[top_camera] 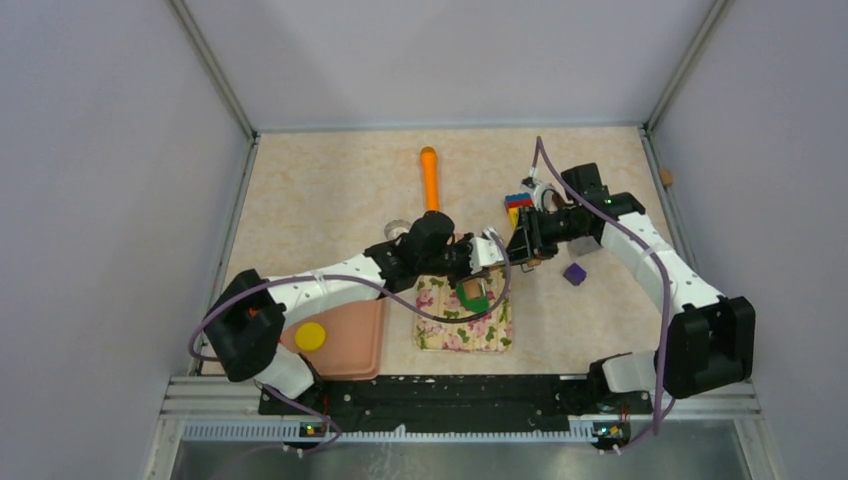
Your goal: Roll out the dumpling wrappers from the dough
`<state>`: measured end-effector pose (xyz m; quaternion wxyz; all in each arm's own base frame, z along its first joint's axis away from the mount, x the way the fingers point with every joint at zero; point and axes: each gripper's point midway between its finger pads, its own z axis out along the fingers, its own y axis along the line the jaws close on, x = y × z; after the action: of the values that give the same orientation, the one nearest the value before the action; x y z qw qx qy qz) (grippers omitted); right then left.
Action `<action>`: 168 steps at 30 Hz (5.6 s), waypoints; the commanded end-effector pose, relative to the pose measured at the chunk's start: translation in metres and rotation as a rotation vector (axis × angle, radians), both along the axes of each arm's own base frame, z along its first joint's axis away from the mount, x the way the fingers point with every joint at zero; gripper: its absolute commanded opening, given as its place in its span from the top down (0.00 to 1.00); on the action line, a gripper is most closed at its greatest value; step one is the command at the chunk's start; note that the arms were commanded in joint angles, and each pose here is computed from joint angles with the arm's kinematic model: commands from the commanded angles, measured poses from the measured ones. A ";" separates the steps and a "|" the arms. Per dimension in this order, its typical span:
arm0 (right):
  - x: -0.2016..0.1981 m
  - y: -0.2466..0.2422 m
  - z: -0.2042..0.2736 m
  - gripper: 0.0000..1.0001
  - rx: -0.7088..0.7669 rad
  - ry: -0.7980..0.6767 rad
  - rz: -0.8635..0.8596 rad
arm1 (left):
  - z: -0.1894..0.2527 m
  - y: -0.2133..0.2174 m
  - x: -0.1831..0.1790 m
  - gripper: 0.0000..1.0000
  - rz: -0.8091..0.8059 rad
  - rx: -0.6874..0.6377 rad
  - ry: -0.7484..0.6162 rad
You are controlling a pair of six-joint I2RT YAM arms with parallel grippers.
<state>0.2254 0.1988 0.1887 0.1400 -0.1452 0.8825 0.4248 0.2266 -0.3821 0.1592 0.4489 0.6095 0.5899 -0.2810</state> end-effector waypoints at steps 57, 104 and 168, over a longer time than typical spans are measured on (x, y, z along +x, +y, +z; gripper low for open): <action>0.009 0.007 -0.148 1.00 -0.440 0.073 0.044 | -0.143 0.055 -0.008 1.00 0.248 0.142 0.306; 0.036 0.014 -0.062 1.00 -0.345 -0.105 0.065 | -0.068 0.033 -0.003 1.00 0.138 0.026 0.287; 0.040 -0.033 -0.102 1.00 -0.559 -0.043 -0.034 | -0.077 0.008 0.051 1.00 0.220 -0.033 0.420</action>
<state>0.2628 0.2075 0.1181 0.1319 -0.1853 0.9374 0.2637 0.2592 -0.3723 0.0850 0.3487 0.5042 0.7046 -0.3574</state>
